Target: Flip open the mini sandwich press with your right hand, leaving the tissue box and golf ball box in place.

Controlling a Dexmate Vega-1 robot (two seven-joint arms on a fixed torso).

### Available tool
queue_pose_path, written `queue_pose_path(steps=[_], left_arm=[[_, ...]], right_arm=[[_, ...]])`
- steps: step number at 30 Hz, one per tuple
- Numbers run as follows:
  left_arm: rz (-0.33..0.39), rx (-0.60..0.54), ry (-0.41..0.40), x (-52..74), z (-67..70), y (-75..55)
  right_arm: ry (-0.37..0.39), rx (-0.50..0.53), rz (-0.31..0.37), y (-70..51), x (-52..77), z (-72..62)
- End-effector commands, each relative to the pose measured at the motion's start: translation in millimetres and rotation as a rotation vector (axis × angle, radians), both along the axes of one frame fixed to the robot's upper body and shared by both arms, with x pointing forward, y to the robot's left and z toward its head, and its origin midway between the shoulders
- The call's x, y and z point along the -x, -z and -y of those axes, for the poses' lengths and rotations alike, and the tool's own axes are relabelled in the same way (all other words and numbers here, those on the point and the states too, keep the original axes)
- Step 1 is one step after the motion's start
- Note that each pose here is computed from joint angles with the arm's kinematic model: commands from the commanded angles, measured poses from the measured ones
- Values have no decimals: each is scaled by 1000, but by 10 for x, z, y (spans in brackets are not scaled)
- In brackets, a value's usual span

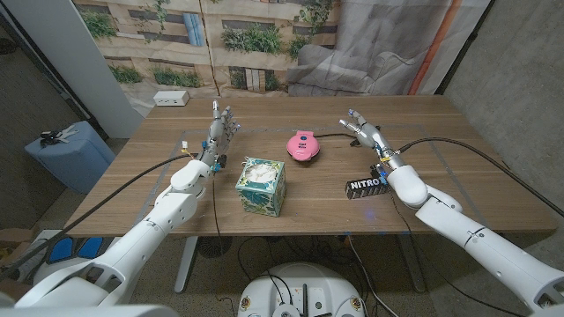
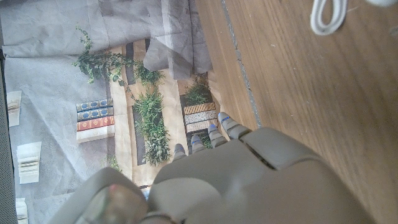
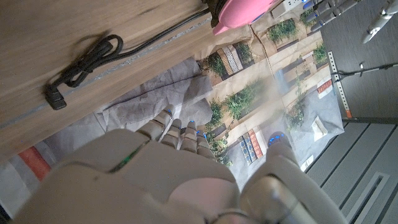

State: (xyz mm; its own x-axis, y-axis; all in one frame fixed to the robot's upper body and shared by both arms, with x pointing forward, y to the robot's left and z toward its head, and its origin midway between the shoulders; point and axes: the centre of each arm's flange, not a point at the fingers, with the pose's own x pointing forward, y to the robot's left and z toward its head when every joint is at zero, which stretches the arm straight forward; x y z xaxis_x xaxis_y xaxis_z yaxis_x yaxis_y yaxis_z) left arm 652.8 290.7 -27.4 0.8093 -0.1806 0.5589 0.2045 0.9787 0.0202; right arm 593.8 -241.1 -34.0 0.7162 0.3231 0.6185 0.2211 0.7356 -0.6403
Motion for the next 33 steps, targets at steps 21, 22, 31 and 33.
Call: queue_pose_path(steps=[21, 22, 31, 33], left_arm=[[0, 0, 1, 0, 3, 1], [0, 0, 1, 0, 3, 1], [0, 0, 1, 0, 3, 0], [0, 0, 1, 0, 3, 0]], right_arm=[[211, 458, 141, -51, 331, -513], [214, 471, 144, -54, 337, -528], [234, 546, 171, -52, 374, -675], [232, 561, 181, -47, 387, -705]])
